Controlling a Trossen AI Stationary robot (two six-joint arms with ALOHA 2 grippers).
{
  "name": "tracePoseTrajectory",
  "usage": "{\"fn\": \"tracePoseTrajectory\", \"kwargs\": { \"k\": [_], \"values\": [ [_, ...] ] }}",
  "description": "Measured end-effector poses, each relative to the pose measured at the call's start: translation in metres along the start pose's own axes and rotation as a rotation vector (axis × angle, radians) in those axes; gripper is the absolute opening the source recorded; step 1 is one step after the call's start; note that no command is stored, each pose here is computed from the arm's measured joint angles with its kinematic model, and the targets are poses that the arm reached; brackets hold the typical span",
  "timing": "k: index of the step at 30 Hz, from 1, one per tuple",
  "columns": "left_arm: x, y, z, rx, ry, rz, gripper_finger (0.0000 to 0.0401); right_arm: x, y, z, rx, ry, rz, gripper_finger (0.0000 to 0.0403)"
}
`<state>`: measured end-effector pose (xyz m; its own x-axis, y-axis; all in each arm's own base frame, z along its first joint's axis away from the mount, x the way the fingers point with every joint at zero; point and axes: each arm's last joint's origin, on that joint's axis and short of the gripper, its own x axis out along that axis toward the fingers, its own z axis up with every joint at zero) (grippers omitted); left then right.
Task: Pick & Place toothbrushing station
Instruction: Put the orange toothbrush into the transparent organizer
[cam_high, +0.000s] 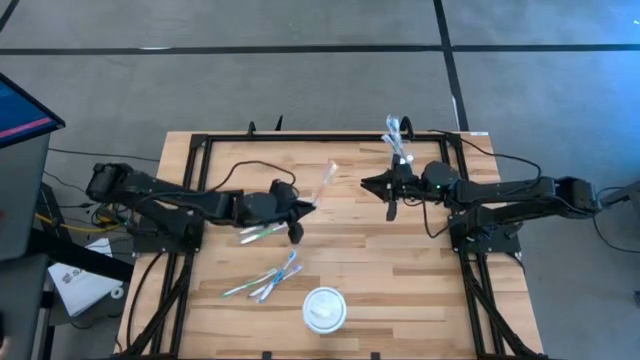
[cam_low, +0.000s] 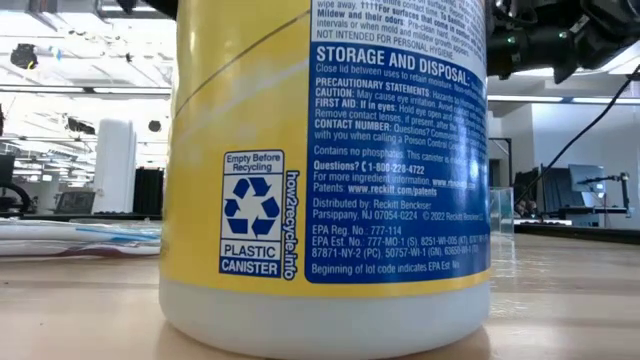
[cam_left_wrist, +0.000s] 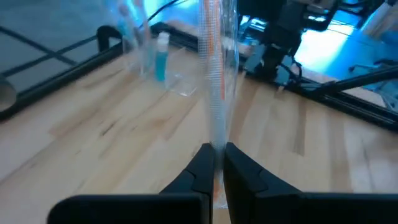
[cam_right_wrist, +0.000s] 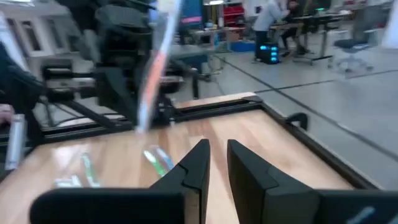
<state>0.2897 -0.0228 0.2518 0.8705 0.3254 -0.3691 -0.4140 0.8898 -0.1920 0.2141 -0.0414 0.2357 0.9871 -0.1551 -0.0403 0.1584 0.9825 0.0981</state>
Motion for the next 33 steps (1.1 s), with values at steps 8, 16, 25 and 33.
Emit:
{"fn": "tracePoseTrajectory", "kwargs": {
  "k": [8,16,25,33],
  "values": [
    [0.036,0.007,-0.004,0.02,-0.073,-0.034,0.0006,0.014,0.002,-0.002,0.001,-0.084,0.102,0.0048],
    [0.051,0.008,-0.009,0.035,-0.113,-0.034,0.0006,0.015,-0.002,-0.001,-0.017,-0.112,0.165,0.0061],
    [0.064,0.004,-0.015,0.05,-0.176,-0.053,0.0007,0.015,-0.004,0.002,-0.015,-0.13,0.195,0.0091],
    [0.076,0.002,-0.023,0.068,-0.212,-0.094,0.0007,0.015,-0.006,0.002,-0.013,-0.137,0.186,0.0129]
  ]
}}
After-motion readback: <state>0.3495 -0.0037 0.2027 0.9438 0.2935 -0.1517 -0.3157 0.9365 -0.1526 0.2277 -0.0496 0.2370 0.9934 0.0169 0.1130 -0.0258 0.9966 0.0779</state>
